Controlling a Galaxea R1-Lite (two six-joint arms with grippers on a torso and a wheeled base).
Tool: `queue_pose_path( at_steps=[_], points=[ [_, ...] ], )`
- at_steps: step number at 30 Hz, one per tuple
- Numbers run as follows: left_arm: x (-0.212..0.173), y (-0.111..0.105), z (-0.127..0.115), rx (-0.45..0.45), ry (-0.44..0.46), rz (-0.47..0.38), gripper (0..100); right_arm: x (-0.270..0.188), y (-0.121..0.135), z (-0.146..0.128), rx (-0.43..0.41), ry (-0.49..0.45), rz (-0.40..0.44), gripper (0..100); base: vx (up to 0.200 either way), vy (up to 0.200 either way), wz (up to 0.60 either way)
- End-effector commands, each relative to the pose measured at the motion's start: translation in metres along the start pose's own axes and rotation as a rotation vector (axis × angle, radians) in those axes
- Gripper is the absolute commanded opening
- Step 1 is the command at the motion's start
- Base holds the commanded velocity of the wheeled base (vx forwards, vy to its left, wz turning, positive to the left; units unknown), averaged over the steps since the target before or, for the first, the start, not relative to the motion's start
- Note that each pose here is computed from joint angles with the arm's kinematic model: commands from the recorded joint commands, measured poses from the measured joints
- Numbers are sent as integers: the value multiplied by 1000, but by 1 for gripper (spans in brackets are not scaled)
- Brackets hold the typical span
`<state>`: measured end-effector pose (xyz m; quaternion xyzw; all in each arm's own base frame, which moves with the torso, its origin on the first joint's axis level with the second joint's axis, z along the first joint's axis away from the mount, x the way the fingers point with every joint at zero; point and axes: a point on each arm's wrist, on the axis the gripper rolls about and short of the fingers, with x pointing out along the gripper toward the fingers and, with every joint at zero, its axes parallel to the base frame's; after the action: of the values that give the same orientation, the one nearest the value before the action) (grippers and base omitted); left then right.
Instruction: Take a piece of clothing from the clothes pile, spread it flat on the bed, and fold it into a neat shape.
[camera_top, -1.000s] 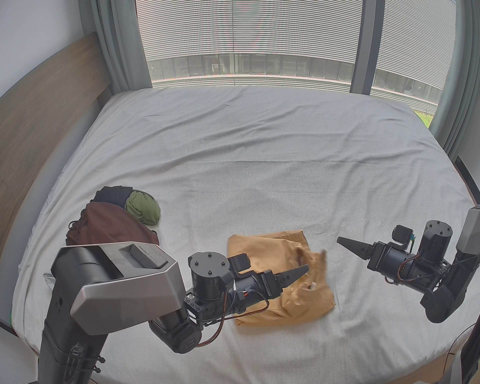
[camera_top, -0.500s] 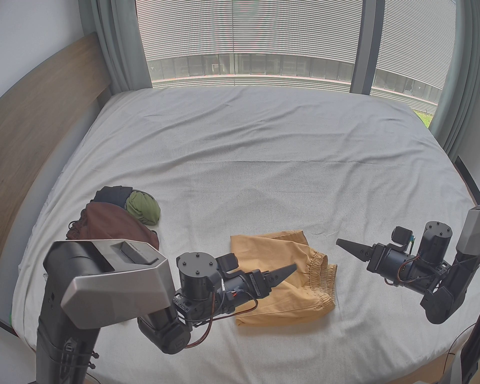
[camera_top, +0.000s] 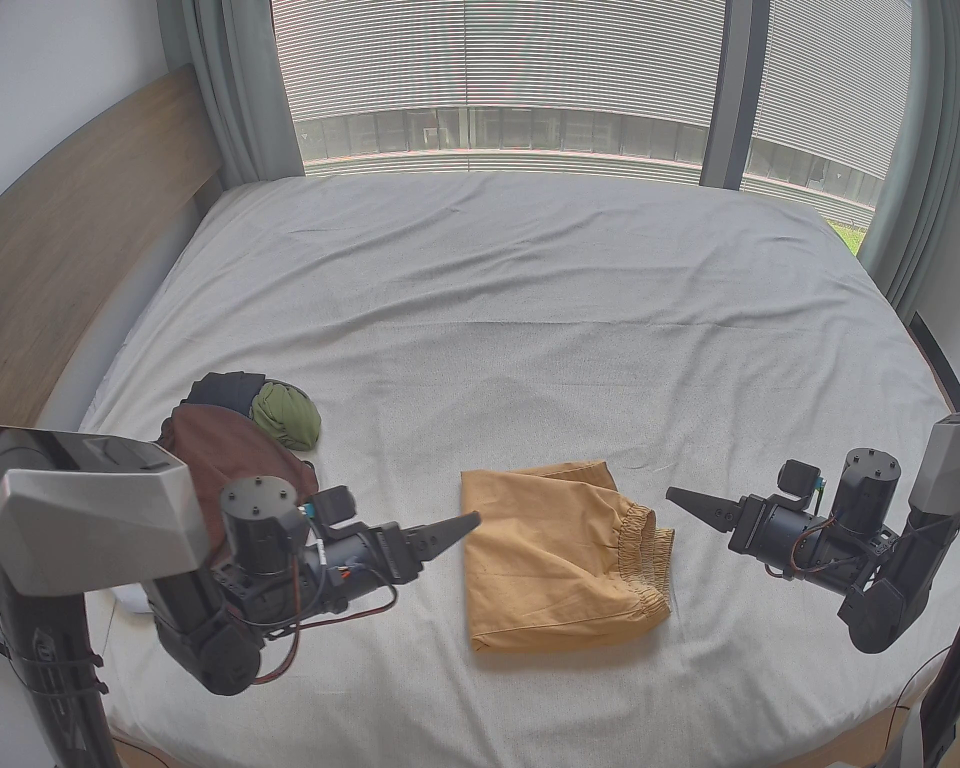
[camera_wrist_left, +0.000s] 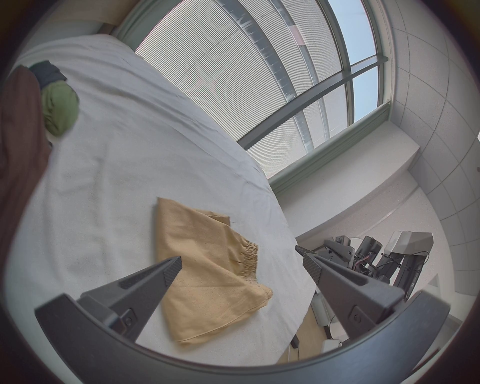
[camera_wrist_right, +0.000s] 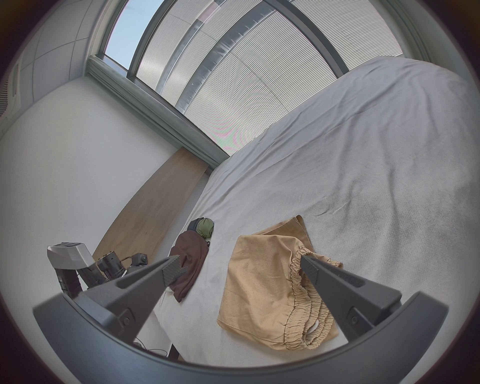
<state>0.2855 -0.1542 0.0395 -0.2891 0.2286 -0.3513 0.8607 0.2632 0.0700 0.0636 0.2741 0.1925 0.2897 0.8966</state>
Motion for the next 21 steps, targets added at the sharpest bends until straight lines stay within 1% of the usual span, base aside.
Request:
queue_pose_path(
  at_steps=[1, 4, 5, 7, 8, 9, 11, 12, 13, 15, 16, 17, 21],
  points=[
    [-51, 4, 26, 11, -65, 34, 100, 1, 1, -5, 4, 19, 3, 100, 0, 0, 0],
    [-66, 7, 31, 25, -79, 42, 100, 1, 1, -5, 6, 22, 0, 100, 0, 0, 0],
    [-80, 8, 31, 49, -84, 55, 100, 1, 1, -6, 8, 26, -2, 100, 0, 0, 0],
    [-94, 10, 27, 73, -66, 69, 100, 0, -1, -9, 12, 36, -9, 100, 0, 0, 0],
    [-94, 10, 27, 73, -66, 69, 100, 0, -1, -9, 12, 36, -9, 100, 0, 0, 0],
    [-104, 14, 25, 127, -48, 78, 100, 1, -4, -14, 19, 57, -18, 100, 0, 0, 0],
    [-105, 16, 25, 145, -45, 84, 100, 2, -4, -15, 21, 59, -21, 100, 0, 0, 0],
    [-108, 19, 24, 176, -43, 99, 100, 3, -5, -15, 23, 62, -23, 100, 0, 0, 0],
    [-108, 21, 24, 189, -40, 107, 100, 3, -6, -16, 23, 63, -24, 100, 0, 0, 0],
    [-112, 23, 20, 212, -25, 121, 100, 3, -6, -17, 26, 66, -29, 100, 0, 0, 0],
    [-117, 24, 13, 246, 7, 140, 100, 2, -9, -18, 29, 68, -38, 100, 0, 0, 0],
    [-117, 24, 13, 246, 7, 140, 100, 2, -9, -18, 29, 68, -38, 100, 0, 0, 0],
    [-121, 29, 6, 314, 44, 160, 100, 3, -12, -20, 36, 78, -48, 100, 0, 0, 0]
  ],
)
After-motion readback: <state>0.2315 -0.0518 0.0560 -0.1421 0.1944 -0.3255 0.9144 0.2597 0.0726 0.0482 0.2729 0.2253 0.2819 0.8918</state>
